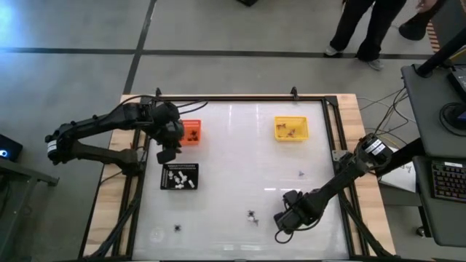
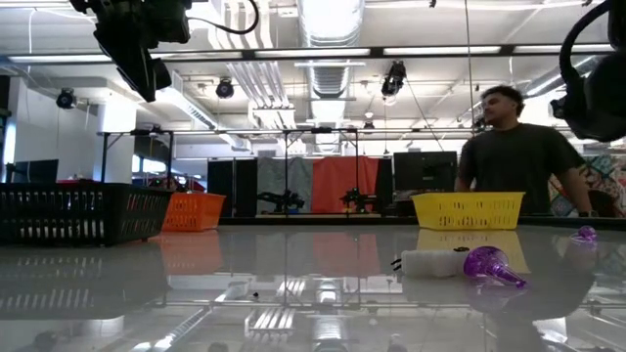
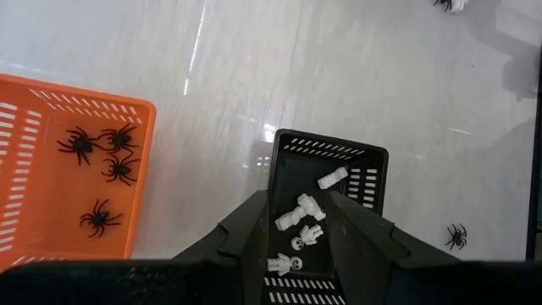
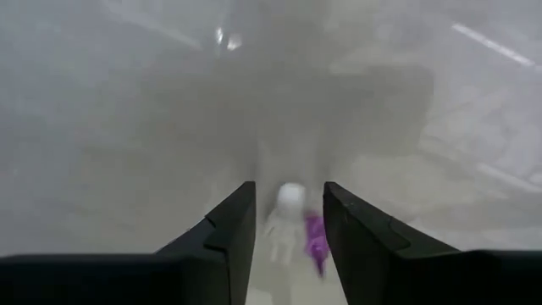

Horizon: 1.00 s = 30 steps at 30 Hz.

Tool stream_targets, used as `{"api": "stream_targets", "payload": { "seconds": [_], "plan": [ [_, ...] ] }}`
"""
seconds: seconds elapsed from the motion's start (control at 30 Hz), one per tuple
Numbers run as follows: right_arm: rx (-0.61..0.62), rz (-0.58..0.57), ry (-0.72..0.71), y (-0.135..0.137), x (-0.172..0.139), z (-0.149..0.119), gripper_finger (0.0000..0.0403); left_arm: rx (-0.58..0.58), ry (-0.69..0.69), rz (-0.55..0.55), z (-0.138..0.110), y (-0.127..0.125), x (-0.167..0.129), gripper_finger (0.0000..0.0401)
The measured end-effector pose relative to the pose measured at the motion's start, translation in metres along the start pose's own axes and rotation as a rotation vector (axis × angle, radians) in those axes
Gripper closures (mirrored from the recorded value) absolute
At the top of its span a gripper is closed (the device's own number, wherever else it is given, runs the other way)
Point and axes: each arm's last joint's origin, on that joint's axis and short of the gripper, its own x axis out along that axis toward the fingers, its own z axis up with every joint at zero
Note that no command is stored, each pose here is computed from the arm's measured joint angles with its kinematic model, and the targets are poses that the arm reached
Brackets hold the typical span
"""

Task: Sort Halloween decoration
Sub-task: Put the white skeleton toy into the black bin

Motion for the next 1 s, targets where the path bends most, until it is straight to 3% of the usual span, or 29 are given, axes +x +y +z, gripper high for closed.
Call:
{"api": "stream_targets", "payload": {
  "seconds": [0.27, 0.53, 0.77, 1.0],
  "plan": [
    [0.022, 0.016, 0.026, -0.001, 0.005, 0.0, 0.0307, 0.001, -0.003, 0.0, 0.0, 0.0, 0.0, 0.0298],
    [0.075, -0.001, 0.036, -0.005, 0.008, 0.002, 0.0384, 0.001, -0.003, 0.0, 0.0, 0.0, 0.0, 0.0298],
    [0.076, 0.015, 0.036, 0.002, 0.002, 0.0, 0.0388, 0.002, -0.003, 0.0, 0.0, 0.0, 0.0, 0.0298],
    [0.102, 0.153, -0.102, 0.023, -0.018, 0.009, 0.0389, 0.002, -0.003, 0.0, 0.0, 0.0, 0.0, 0.0298]
  ]
}}
